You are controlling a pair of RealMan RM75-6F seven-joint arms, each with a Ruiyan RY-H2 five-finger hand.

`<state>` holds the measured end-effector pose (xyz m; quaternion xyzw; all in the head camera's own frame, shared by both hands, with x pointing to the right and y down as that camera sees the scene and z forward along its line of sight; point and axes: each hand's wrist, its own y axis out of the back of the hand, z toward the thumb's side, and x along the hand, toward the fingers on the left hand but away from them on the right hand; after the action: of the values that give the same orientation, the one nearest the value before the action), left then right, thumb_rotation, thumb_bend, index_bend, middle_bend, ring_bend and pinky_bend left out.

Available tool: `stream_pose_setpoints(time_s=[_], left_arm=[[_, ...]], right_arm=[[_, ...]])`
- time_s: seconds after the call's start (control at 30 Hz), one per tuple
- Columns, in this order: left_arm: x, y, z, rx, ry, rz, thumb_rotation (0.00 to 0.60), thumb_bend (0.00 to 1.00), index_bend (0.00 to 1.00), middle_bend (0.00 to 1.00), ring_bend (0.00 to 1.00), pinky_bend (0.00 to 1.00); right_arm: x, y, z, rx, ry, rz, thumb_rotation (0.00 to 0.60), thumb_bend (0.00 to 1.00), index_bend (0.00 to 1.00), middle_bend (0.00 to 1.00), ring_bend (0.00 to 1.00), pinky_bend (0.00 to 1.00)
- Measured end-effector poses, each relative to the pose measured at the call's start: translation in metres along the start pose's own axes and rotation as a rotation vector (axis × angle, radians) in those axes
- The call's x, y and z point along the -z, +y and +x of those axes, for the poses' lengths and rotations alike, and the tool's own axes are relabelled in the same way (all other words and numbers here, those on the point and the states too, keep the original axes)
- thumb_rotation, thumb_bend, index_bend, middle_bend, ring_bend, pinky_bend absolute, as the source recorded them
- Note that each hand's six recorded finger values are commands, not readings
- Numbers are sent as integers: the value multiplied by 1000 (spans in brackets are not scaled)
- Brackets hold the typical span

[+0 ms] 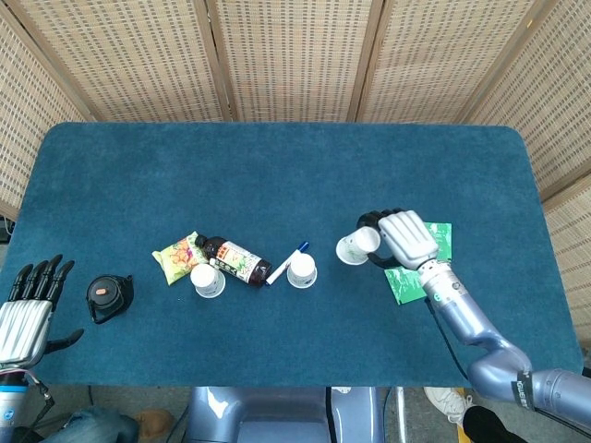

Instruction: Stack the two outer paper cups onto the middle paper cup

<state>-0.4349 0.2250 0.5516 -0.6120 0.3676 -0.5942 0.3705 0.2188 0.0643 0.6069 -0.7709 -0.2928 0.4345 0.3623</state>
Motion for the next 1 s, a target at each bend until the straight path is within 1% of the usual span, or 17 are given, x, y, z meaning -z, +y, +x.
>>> stream_pose_setpoints(time_s=[0.17, 0.33, 0.5, 0.7, 1.0], left_arm=[[0, 1, 0, 1, -3, -6, 600, 0, 0, 0, 0, 0], [4, 2, 1, 4, 3, -14, 600, 0, 0, 0, 0, 0], [4, 1, 1, 10, 4, -12, 600, 0, 0, 0, 0, 0], [4, 0, 2, 15, 4, -11, 600, 0, 0, 0, 0, 0], [4, 1, 2, 15, 3, -13, 600, 0, 0, 0, 0, 0]], right_arm=[[-33, 4, -7, 2, 85, 34, 600, 516, 412, 471, 432, 436], [-65, -4, -23, -13, 140, 108, 600, 515, 412, 470, 432, 436], [-87, -15, -40, -34, 126, 154, 600, 515, 412, 469, 432, 436], [-110, -23, -47, -62, 121, 175, 600, 515, 411, 469, 432, 436], [-114, -27, -45, -80, 104, 191, 600, 515, 411, 469, 432, 436]])
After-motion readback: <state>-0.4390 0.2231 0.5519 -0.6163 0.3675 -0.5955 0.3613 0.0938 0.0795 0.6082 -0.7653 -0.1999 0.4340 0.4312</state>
